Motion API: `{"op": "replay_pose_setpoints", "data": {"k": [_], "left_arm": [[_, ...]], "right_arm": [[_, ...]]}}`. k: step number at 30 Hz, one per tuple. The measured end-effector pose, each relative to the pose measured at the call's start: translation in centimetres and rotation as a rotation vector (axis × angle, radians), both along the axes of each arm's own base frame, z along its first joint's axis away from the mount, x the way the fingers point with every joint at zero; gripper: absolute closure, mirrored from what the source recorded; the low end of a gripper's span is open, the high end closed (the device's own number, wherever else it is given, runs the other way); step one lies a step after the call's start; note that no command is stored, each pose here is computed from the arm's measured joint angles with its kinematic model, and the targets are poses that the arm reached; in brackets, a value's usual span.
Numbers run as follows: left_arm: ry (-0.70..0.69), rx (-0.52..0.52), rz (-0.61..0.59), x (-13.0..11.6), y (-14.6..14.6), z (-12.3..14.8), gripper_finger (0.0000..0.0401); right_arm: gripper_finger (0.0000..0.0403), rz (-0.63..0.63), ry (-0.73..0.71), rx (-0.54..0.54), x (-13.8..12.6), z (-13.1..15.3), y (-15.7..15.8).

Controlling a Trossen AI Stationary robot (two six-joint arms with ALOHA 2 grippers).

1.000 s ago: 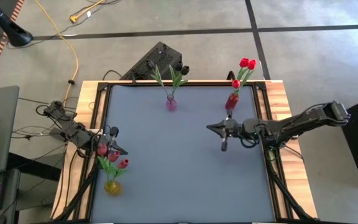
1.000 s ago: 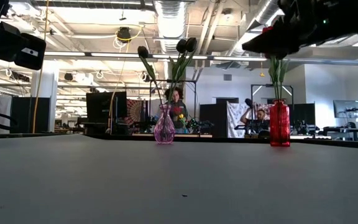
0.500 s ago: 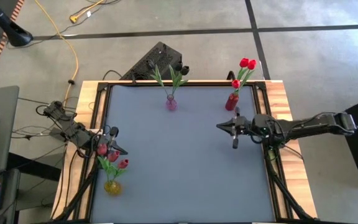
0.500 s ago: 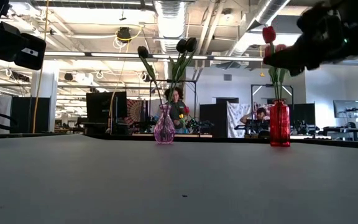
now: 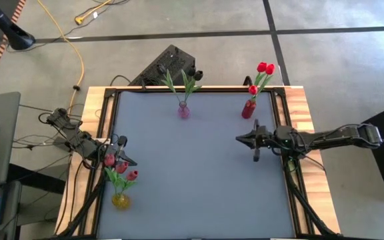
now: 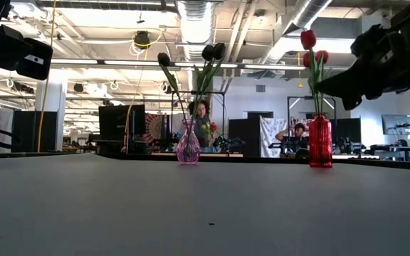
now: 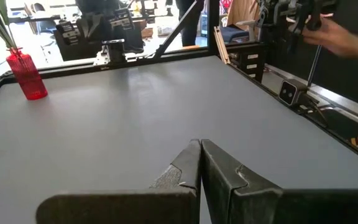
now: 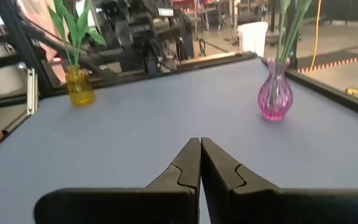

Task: Sort flowers into vase by color
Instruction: Return to Home Position

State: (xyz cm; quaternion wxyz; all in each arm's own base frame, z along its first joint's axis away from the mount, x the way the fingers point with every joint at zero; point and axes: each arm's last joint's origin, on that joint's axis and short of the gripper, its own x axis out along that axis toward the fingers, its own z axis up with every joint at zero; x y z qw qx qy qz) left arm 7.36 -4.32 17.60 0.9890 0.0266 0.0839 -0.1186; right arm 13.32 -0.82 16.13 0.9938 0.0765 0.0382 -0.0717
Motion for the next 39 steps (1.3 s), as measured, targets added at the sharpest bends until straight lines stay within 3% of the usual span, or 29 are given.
{"op": "replay_pose_setpoints", "data": {"k": [21, 39], "left_arm": [[0.050, 0.041, 0.000, -0.1, 0.1, -0.6, 0.0401], [0.051, 0.041, 0.000, -0.1, 0.1, -0.6, 0.0401]], "right_arm": [[0.0365, -0.009, 0.251, 0.011, -0.5, -2.4, 0.0], [0.0365, -0.010, 0.290, 0.012, -0.6, -2.7, 0.0]]}}
